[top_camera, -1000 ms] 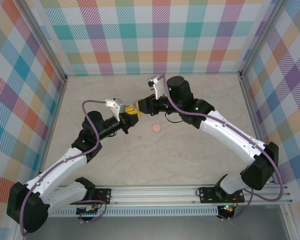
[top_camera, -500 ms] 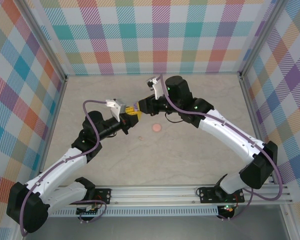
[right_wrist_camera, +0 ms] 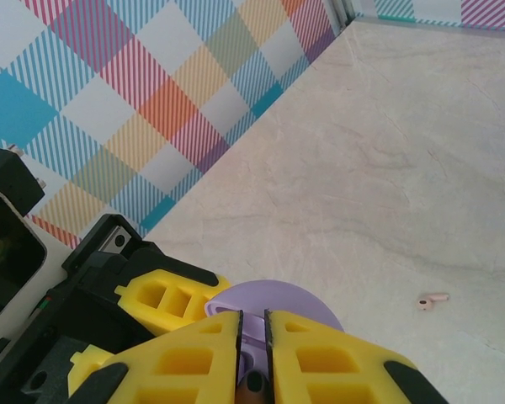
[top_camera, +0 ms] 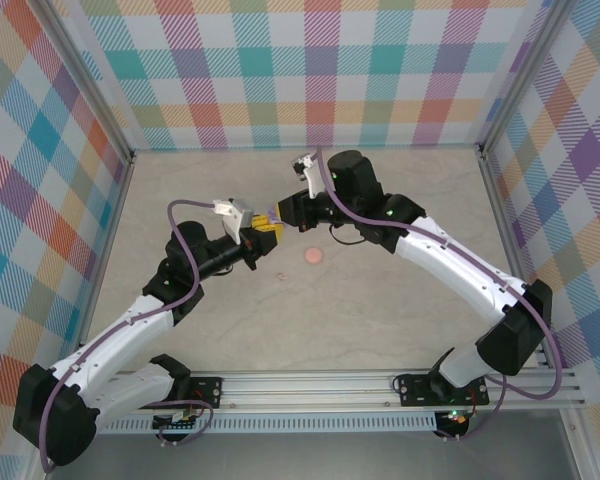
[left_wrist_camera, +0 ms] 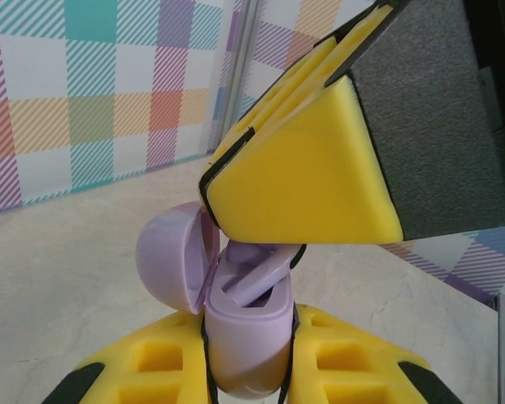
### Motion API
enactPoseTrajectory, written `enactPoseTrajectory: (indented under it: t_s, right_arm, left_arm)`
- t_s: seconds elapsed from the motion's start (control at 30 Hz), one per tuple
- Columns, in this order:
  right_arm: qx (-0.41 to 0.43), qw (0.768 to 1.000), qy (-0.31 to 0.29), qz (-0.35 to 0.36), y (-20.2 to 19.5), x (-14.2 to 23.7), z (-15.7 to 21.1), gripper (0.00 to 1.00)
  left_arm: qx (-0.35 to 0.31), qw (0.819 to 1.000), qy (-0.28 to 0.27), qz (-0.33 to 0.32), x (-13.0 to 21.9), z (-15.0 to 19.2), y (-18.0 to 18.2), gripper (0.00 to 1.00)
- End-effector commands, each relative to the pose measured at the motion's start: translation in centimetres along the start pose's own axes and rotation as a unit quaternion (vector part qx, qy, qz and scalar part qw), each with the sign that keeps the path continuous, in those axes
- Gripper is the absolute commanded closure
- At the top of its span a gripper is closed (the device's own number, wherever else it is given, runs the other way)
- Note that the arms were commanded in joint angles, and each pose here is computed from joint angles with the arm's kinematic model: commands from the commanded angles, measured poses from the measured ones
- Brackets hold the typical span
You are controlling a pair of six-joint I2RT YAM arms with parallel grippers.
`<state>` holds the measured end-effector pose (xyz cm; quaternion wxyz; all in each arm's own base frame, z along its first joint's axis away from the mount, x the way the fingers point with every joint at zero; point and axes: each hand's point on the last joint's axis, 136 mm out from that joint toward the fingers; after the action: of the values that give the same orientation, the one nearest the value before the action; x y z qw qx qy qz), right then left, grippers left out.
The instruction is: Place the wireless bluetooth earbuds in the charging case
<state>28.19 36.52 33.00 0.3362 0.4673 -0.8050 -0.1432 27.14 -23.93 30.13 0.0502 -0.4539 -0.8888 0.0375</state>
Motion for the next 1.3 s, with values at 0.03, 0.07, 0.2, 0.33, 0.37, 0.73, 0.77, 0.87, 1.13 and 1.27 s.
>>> enactPoseTrajectory:
  t_s: [0.03, 0.07, 0.2, 0.33, 0.37, 0.73, 0.77, 0.87, 1.13, 1.27]
  right_arm:
    - [0.001, 1.0, 0.015, 0.005, 0.0, -0.5, 0.4, 0.88]
    - [0.0, 1.0, 0.016, 0.005, 0.0, -0.6, 0.5, 0.88]
    - [-0.002, 1.0, 0.018, 0.008, -0.2, -0.7, 0.6, 0.89]
    - [-0.008, 0.999, 0.024, 0.021, -0.9, -1.1, 0.9, 0.9]
    - [-0.01, 0.999, 0.026, 0.026, -1.1, -1.2, 1.0, 0.9]
    - [-0.02, 0.997, 0.047, 0.052, -3.0, -2.5, 2.6, 0.9]
    - [-0.021, 0.997, 0.049, 0.054, -3.1, -2.6, 2.6, 0.9]
    - [-0.023, 0.997, 0.053, 0.055, -3.2, -2.7, 2.8, 0.9]
    - [-0.026, 0.997, 0.054, 0.054, -3.2, -3.0, 2.7, 0.9]
    - [-0.026, 0.997, 0.055, 0.053, -3.1, -3.0, 2.6, 0.9]
  left_arm:
    - [-0.028, 0.999, -0.03, 0.033, 0.0, -2.7, -1.6, 1.0]
    - [-0.027, 0.999, -0.028, 0.033, 0.0, -2.6, -1.6, 1.0]
    - [-0.017, 0.999, -0.02, 0.033, -0.3, -2.3, -1.4, 1.0]
    - [-0.003, 1.0, -0.006, 0.025, -0.7, -1.6, -0.9, 1.0]
    - [0.002, 1.0, -0.005, 0.023, -0.8, -1.5, -0.8, 1.0]
    - [0.022, 1.0, 0.014, 0.016, -1.6, 0.2, -0.2, 1.0]
    - [0.019, 0.999, 0.017, 0.018, -1.6, 0.3, -0.2, 1.0]
    - [0.011, 0.999, 0.02, 0.026, -1.6, 0.5, -0.5, 1.0]
    - [0.001, 0.997, 0.026, 0.072, -1.7, 0.8, -1.9, 1.0]
    - [0.005, 0.997, 0.035, 0.075, -2.0, 1.1, -1.9, 1.0]
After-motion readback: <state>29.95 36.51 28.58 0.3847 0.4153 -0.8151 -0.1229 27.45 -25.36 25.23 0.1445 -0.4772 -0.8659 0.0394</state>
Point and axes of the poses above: each hand's point on the last joint's axis, 136 mm out from that joint toward the fingers, its own x axis back along the fingers, its own y axis along the line the jaws close on, z = x × y, and after that the axes turned 6 degrees about -x, right-handed
